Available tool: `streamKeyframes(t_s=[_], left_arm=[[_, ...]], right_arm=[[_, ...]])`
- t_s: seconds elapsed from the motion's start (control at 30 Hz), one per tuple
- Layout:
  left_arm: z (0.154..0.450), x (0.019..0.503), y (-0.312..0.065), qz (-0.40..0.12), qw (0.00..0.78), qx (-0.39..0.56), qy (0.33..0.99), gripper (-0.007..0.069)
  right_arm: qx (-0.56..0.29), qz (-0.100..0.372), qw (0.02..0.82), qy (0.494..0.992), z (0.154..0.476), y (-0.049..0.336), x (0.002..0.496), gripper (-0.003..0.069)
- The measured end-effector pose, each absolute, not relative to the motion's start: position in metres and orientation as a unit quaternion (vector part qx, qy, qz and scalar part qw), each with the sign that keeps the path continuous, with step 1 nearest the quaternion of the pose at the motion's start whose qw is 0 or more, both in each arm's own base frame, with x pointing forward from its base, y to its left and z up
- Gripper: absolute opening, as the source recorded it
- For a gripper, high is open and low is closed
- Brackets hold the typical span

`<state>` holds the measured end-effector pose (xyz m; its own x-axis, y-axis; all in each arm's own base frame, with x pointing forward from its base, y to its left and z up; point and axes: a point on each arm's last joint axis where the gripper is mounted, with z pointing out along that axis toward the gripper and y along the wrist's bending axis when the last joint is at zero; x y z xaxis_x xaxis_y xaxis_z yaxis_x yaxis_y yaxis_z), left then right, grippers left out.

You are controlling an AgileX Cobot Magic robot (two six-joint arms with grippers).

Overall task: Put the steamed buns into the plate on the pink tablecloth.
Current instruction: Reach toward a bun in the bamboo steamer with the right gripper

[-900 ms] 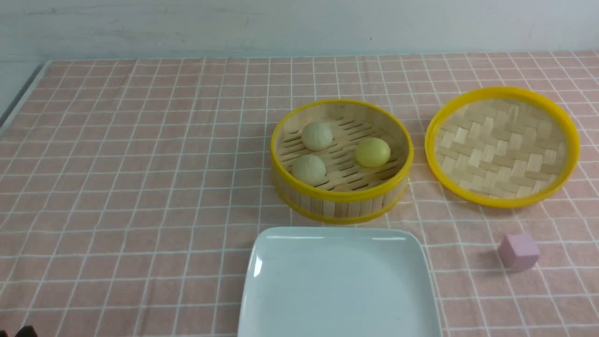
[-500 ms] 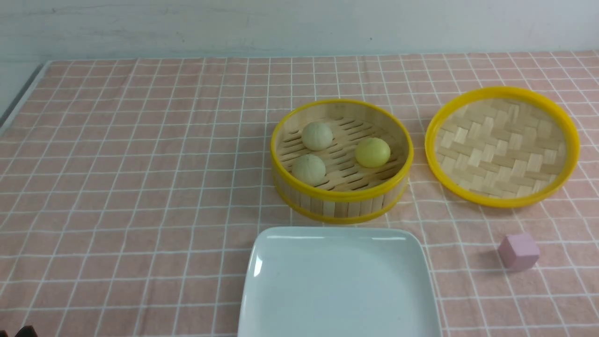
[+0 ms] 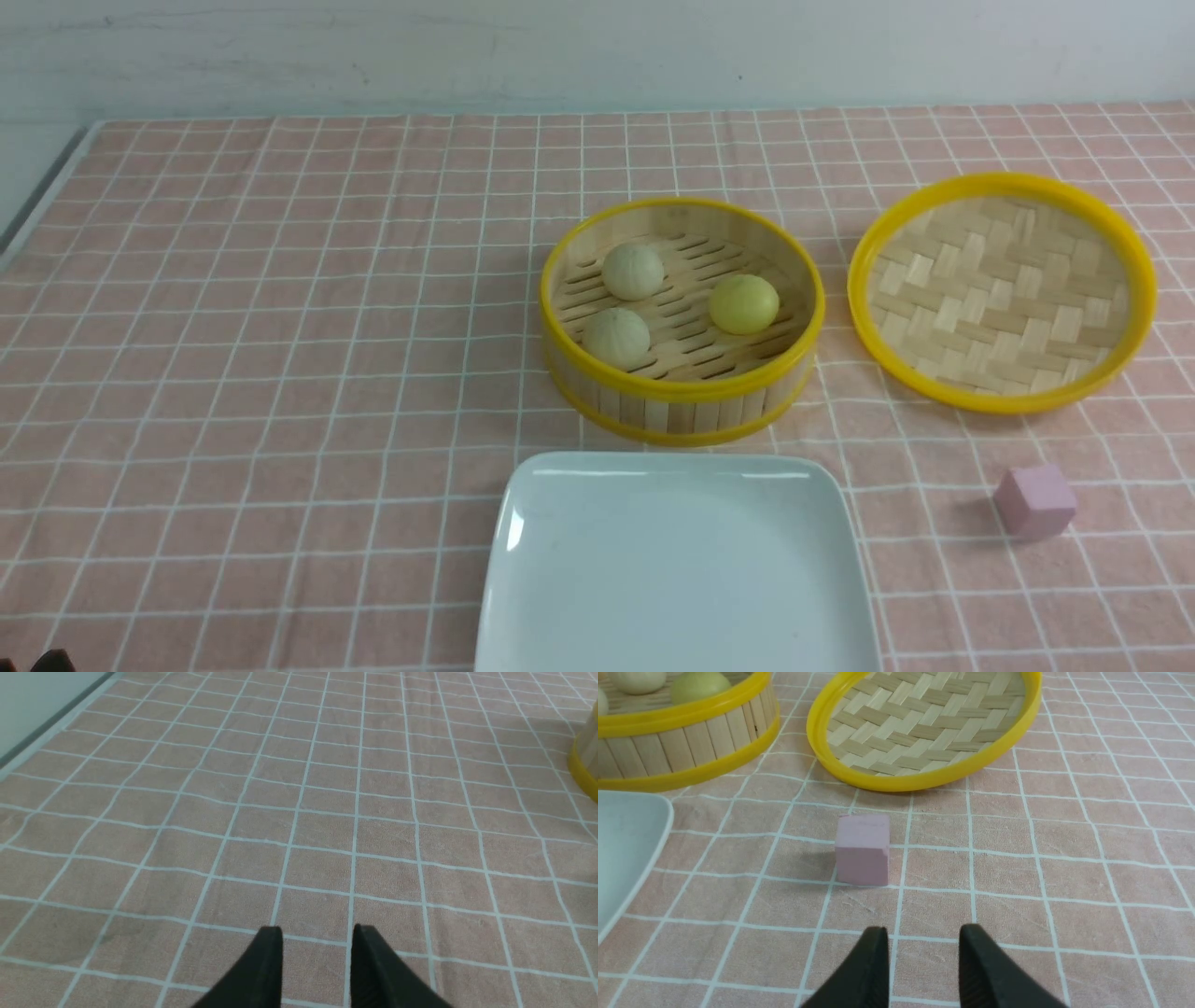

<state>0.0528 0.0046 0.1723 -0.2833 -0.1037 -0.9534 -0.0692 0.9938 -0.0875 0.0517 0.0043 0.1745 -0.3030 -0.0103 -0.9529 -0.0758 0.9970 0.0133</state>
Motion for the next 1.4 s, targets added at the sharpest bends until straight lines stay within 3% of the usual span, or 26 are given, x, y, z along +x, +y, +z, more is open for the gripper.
streamKeyframes(t_s=[0.37,0.53,0.77,0.83,0.87,0.9,0.97,1.07,1.13,1.23,1.33,1.4], left_arm=[[0.172,0.053,0.005,-0.014,0.596,-0.054,0.801,0.024],[0.172,0.053,0.005,-0.014,0.596,-0.054,0.801,0.024],[0.172,0.053,0.005,-0.02,0.596,-0.062,0.8,0.024],[0.173,0.053,0.002,-0.076,0.593,-0.115,0.793,0.024],[0.173,0.053,-0.001,-0.14,0.583,-0.173,0.781,0.024],[0.173,0.053,-0.002,-0.161,0.578,-0.192,0.776,0.024],[0.174,0.053,-0.007,-0.273,0.539,-0.294,0.741,0.024],[0.175,0.053,-0.013,-0.391,0.47,-0.407,0.678,0.024],[0.176,0.053,-0.015,-0.43,0.441,-0.443,0.651,0.024],[0.177,0.053,-0.015,-0.448,0.428,-0.459,0.636,0.024],[0.178,0.053,-0.015,-0.451,0.429,-0.463,0.631,0.024],[0.181,0.054,-0.013,-0.456,0.446,-0.461,0.617,0.024]], right_arm=[[-0.022,0.033,0.59,0.806,0.175,0.005,0.052,0.0239],[0.105,0.184,0.567,0.796,0.176,0.013,0.051,0.0239],[0.17,0.271,0.538,0.779,0.176,0.019,0.05,0.0239],[0.191,0.305,0.524,0.772,0.177,0.022,0.05,0.0239],[0.202,0.323,0.517,0.766,0.177,0.023,0.05,0.0239],[0.204,0.326,0.516,0.766,0.177,0.024,0.05,0.0239],[0.22,0.352,0.505,0.757,0.178,0.026,0.049,0.0239],[0.234,0.371,0.5,0.747,0.179,0.027,0.049,0.0239],[0.24,0.378,0.502,0.74,0.18,0.026,0.05,0.0239],[0.244,0.383,0.502,0.736,0.181,0.027,0.05,0.023],[0.243,0.386,0.504,0.734,0.183,0.027,0.05,0.0174],[0.226,0.383,0.529,0.723,0.198,0.026,0.049,0.0092]])
